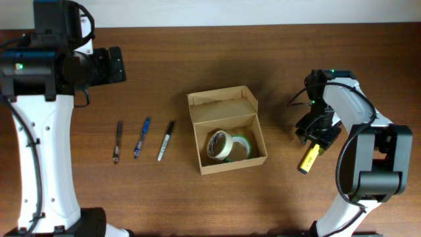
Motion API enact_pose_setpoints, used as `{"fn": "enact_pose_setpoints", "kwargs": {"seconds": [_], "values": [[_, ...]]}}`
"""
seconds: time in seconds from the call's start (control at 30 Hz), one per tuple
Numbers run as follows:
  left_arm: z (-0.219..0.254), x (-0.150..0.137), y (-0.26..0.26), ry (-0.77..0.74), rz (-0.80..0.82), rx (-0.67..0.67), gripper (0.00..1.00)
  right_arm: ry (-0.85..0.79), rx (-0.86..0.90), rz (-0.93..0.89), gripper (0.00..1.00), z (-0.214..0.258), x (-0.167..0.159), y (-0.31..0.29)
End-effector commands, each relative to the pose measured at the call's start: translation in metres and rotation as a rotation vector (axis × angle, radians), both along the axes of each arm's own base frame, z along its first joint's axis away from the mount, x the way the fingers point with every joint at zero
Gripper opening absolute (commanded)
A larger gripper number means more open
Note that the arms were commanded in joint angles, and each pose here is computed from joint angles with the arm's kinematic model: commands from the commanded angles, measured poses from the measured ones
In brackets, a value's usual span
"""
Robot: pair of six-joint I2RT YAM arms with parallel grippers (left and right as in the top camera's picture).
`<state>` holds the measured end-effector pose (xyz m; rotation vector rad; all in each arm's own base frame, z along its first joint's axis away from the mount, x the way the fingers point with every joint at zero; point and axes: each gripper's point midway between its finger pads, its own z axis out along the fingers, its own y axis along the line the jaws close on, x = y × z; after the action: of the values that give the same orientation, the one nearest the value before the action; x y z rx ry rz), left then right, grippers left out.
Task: Pack container
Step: 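Move the right gripper over the yellow highlighter, then lower the right gripper and grasp the yellow highlighter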
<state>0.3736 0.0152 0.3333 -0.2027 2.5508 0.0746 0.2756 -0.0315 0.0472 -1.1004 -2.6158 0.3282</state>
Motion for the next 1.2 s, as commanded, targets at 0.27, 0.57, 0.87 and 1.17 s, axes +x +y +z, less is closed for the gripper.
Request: {"fn": "enact_pose_setpoints", "kwargs": {"seconds": [0.27,0.57,0.87,1.17], "values": [[0.000,0.006,-0.002,-0.007,-0.020,-0.007,0.99,-0.100,-0.012,0.025,0.55,-0.018,0.018,-0.009],[0.001,0.006,-0.002,-0.011,-0.020,-0.007,0.99,-0.119,0.026,0.021,0.55,-0.045,0.011,-0.002],[0.001,0.007,-0.002,-0.014,-0.020,-0.007,0.99,-0.109,0.060,0.052,0.54,-0.045,0.008,-0.014],[0.002,0.008,-0.002,-0.019,-0.020,-0.006,0.99,-0.118,0.112,0.062,0.55,-0.046,0.005,-0.033]]}}
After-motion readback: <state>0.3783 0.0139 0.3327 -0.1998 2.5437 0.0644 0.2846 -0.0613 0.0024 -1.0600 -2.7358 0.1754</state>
